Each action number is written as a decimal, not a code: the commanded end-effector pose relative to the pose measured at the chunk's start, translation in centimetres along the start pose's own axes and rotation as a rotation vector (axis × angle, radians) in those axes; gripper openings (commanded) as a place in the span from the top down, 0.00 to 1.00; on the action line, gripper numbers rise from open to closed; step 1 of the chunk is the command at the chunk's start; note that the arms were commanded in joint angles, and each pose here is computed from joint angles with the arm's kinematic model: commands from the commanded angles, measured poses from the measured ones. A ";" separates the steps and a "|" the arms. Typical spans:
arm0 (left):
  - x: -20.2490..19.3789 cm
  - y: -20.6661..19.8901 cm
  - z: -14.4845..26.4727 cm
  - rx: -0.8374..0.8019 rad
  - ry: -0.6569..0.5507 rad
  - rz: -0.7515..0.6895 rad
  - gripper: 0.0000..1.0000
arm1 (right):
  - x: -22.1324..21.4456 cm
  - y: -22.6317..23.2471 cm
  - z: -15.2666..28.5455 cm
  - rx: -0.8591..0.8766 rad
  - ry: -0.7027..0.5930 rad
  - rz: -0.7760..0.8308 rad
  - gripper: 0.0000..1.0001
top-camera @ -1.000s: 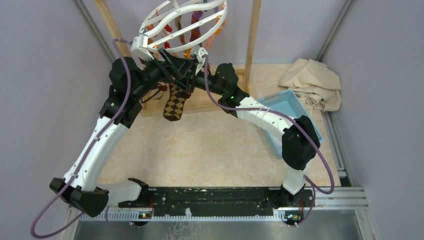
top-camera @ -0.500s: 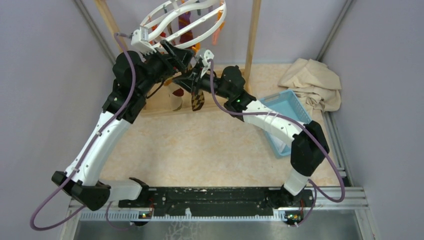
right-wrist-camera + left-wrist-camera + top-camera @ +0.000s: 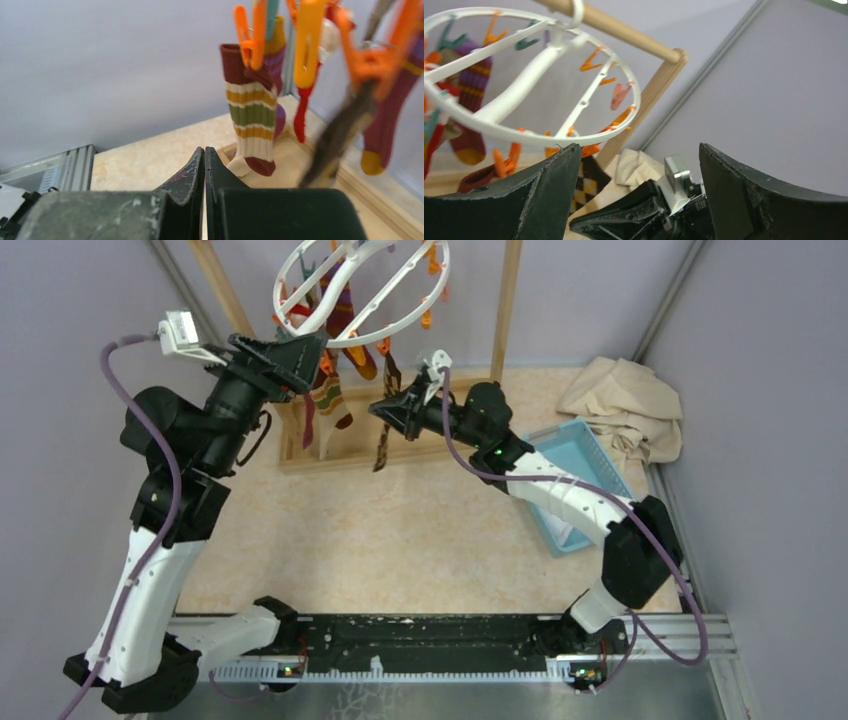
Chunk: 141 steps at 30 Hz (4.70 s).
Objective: Clip the socks to the hanger
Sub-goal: Rotate the hanger at the clothesline, then open the clamp at the hanger.
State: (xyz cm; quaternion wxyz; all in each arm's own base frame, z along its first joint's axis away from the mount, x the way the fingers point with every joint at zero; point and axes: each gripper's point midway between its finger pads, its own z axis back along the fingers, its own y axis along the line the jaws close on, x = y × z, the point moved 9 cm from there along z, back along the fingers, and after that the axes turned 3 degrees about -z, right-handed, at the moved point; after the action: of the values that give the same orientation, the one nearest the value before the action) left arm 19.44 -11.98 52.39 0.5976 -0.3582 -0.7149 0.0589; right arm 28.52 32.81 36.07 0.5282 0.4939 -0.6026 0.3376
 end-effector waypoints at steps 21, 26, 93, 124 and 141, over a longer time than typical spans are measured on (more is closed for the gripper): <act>-18.6 -6.9 -18.8 0.049 0.194 -0.362 0.03 | 11.5 3.8 17.9 -0.393 -0.197 0.228 1.00; -19.3 -4.7 -18.4 0.169 0.201 -0.436 0.02 | 12.0 4.1 18.3 -0.404 -0.198 0.251 1.00; -9.0 7.5 -9.2 0.397 0.147 -0.446 0.01 | 10.3 -6.8 2.3 -0.029 -0.198 0.141 0.48; -8.5 6.9 -8.3 0.348 0.155 -0.413 0.01 | 10.9 -4.6 2.2 0.098 -0.256 0.115 1.00; -7.5 2.5 -6.1 0.084 0.206 -0.075 0.04 | 10.1 -0.2 1.8 -0.069 -0.116 0.236 1.00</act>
State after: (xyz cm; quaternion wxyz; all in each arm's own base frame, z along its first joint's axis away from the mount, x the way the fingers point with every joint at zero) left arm 26.69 -15.63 46.08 0.6894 -0.2439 -0.6816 0.0272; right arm 29.95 28.57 44.18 0.4734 0.4374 -0.6894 0.3307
